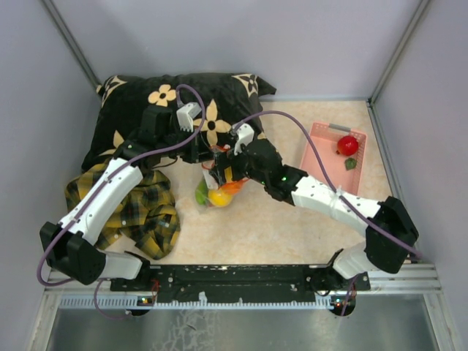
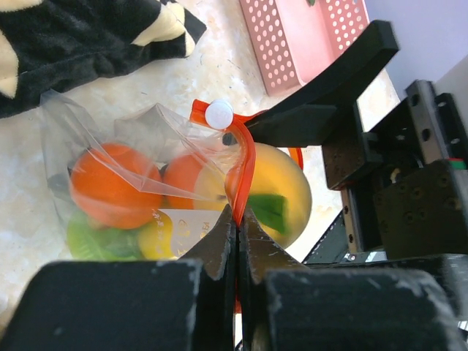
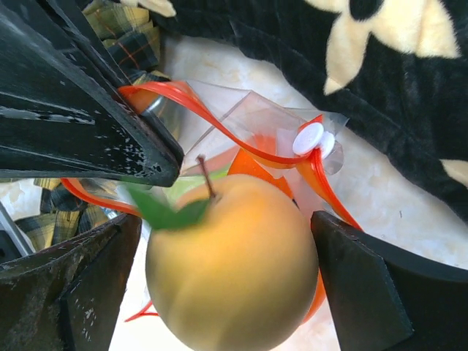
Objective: Place the food in the zip-top bag and seal the zipper
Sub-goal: Place the fake fruit in the zipper food storage bag.
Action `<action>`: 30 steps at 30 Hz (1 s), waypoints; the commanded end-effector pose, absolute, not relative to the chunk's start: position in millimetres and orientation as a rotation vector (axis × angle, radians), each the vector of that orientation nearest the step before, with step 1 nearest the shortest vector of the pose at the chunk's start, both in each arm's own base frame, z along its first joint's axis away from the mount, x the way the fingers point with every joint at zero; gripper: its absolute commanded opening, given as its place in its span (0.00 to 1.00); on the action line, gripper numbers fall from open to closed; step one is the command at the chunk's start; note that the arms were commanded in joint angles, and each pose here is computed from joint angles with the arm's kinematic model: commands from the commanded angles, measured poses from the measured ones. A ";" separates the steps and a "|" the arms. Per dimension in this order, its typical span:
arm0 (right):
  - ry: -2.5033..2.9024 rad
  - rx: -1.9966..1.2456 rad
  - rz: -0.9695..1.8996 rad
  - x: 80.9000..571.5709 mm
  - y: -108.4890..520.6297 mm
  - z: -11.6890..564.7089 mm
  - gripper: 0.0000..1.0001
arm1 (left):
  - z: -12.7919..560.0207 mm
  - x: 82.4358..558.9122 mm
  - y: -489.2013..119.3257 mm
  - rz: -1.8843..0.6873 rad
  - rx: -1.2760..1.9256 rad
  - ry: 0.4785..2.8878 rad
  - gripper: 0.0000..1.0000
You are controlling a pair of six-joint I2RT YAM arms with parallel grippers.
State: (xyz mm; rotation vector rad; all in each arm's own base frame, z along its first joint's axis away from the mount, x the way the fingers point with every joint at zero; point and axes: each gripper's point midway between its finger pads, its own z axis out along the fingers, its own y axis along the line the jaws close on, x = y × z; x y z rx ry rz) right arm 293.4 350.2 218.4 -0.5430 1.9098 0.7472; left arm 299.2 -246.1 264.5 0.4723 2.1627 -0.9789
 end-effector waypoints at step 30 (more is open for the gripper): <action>1.685 -0.517 0.782 305.6 352.2 291.1 0.99 | 270.8 296.3 -252.5 -1.055 0.491 2.131 0.00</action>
